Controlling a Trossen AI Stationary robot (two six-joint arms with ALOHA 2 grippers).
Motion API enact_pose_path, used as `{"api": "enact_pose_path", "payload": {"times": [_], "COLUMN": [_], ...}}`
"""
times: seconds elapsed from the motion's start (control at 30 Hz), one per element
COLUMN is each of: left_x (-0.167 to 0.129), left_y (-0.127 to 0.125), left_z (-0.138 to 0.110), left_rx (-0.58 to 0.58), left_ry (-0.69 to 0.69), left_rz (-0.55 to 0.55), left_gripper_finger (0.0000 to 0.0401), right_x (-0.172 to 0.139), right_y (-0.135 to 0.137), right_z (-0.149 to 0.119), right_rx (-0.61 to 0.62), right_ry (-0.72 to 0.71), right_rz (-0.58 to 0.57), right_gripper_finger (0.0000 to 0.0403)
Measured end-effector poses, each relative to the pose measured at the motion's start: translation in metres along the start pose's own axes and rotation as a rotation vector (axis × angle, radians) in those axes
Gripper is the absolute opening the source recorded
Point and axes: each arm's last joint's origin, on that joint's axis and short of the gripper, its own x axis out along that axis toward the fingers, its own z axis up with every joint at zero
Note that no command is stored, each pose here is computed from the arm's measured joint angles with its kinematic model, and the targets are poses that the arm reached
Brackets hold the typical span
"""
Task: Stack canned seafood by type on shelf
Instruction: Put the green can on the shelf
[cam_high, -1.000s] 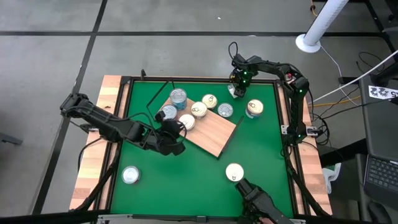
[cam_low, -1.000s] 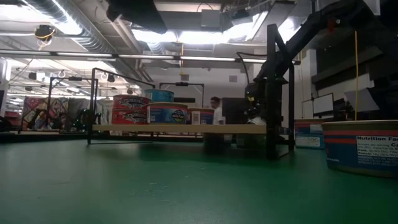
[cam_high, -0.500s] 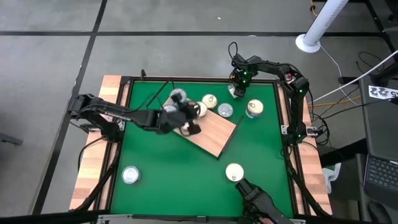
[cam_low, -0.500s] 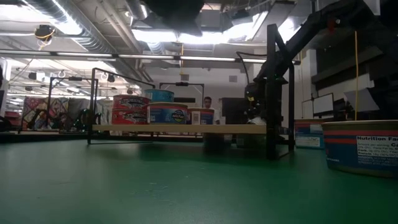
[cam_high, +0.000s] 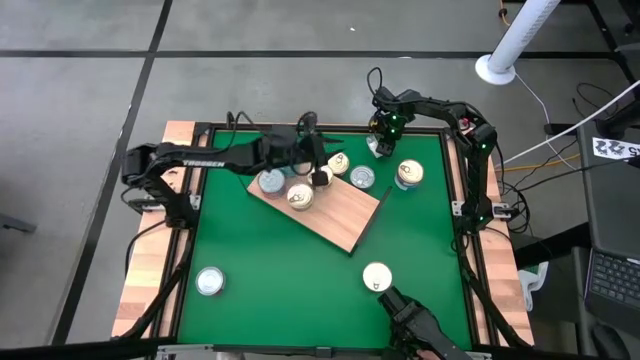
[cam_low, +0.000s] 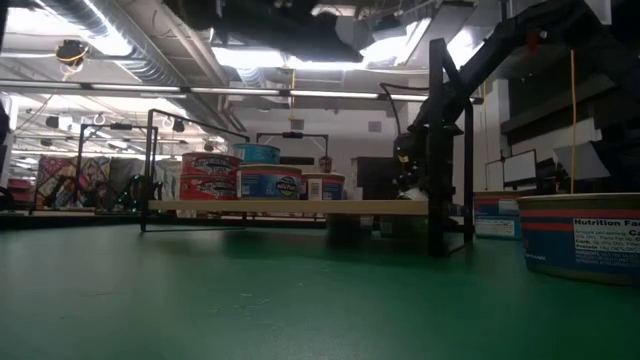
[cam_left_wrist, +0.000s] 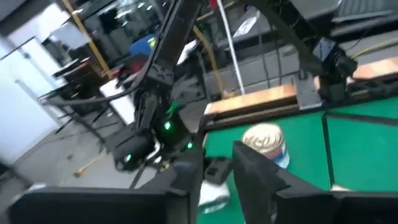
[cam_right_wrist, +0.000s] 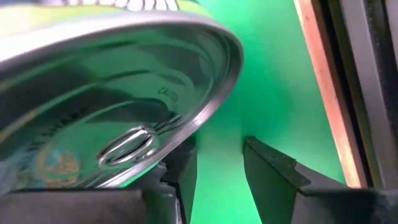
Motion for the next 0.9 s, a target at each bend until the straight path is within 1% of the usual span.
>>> {"api": "enact_pose_path", "payload": {"times": [0.13, 0.27, 0.33, 0.4, 0.5, 0.6, 0.7, 0.8, 0.9], "left_x": [0.025, 0.056, 0.074, 0.090, 0.114, 0.135, 0.150, 0.160, 0.166], "left_y": [0.013, 0.023, 0.028, 0.032, 0.037, 0.038, 0.038, 0.035, 0.032], "left_z": [-0.010, -0.015, -0.015, -0.015, -0.020, -0.028, -0.037, -0.048, -0.061], "left_rx": [-0.009, -0.002, -0.001, -0.004, 0.022, 0.095, 0.215, 0.339, 0.427], "left_ry": [-0.052, -0.053, -0.057, -0.035, 0.038, 0.123, 0.189, 0.229, 0.251], "left_rz": [-0.003, -0.012, -0.032, -0.074, -0.138, -0.198, -0.250, -0.300, -0.329], "left_gripper_finger": [0.0126, 0.0152, 0.0158, 0.0160, 0.0161, 0.0161, 0.0161, 0.0161, 0.0161], "right_x": [0.000, 0.000, 0.000, 0.000, 0.000, 0.000, 0.000, 0.000, 0.000], "right_y": [0.000, 0.000, 0.000, 0.000, 0.000, 0.000, 0.000, 0.000, 0.000], "right_z": [0.000, 0.000, 0.000, 0.000, 0.000, 0.000, 0.000, 0.000, 0.000], "right_rx": [0.000, 0.000, 0.001, 0.000, 0.000, 0.000, 0.000, 0.000, 0.000], "right_ry": [-0.003, -0.005, -0.006, -0.007, -0.007, -0.009, -0.009, -0.010, -0.011], "right_rz": [0.004, 0.008, 0.008, 0.009, 0.010, 0.012, 0.013, 0.014, 0.016], "right_gripper_finger": [0.0133, 0.0133, 0.0133, 0.0133, 0.0133, 0.0133, 0.0133, 0.0133, 0.0133]}}
